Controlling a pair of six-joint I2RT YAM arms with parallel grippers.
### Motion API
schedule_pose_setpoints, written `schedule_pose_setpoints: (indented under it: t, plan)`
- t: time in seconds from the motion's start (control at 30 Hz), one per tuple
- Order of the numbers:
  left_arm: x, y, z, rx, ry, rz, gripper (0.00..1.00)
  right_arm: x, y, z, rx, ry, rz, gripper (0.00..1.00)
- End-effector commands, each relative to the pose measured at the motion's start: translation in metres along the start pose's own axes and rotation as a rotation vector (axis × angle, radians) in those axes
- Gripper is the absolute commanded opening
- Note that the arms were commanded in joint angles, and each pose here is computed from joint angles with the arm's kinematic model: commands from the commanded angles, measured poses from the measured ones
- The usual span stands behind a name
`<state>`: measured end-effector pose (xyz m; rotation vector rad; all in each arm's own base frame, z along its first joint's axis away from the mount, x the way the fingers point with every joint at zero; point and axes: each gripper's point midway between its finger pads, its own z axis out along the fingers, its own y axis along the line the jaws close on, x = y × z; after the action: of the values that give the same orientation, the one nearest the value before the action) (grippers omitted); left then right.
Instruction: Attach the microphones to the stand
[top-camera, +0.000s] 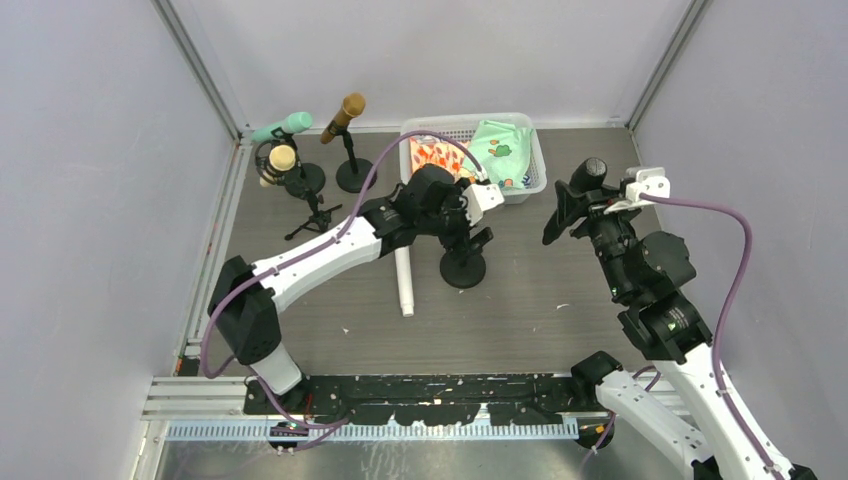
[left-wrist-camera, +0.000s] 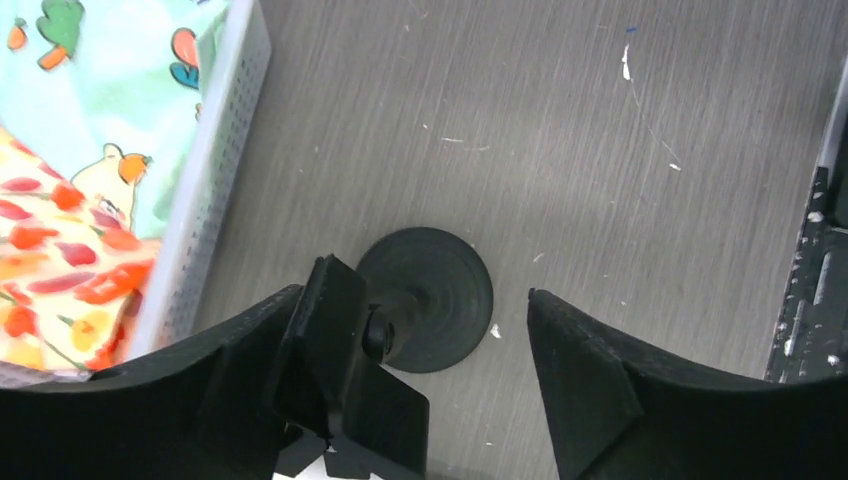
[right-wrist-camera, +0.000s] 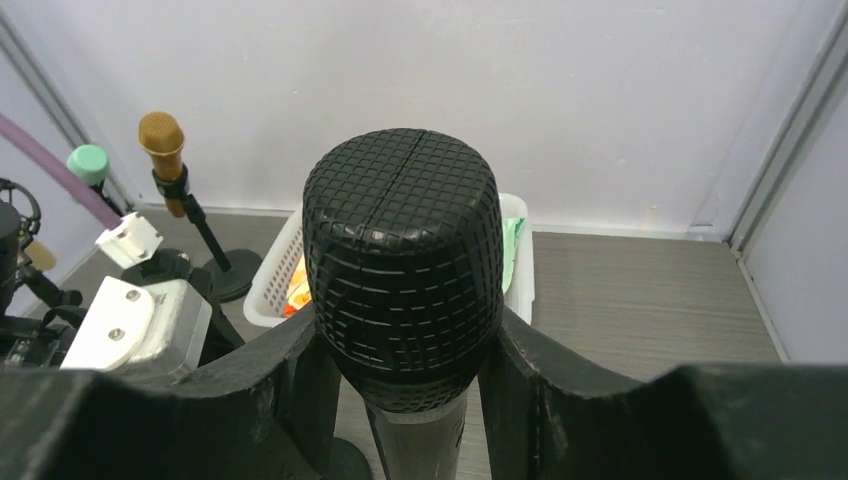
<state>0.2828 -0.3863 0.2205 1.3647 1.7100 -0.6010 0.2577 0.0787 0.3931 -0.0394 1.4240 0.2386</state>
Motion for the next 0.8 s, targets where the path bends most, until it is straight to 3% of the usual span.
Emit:
schedule_pose_setpoints:
  t: [0.0, 0.13, 0.5, 0.77]
  plan:
    - [-0.024, 0.002, -0.017, 0.001, -0.154, -0.042, 0.89, -0.014, 0.016, 0.009, -0.090, -0.044, -0.053, 0.02]
    - [-0.040, 0.011, -0.028, -0.068, -0.281, -0.076, 0.98, -0.009, 0.027, 0.016, -0.140, -0.013, -0.081, 0.03]
    - [-0.036, 0.037, -0.067, -0.337, -0.782, -0.158, 0.98, 0.015, 0.062, 0.042, -0.333, 0.102, -0.240, 0.02]
    - [-0.013, 0.044, -0.062, -0.413, -0.849, -0.154, 0.98, 0.028, 0.088, 0.053, -0.508, 0.117, -0.397, 0.01]
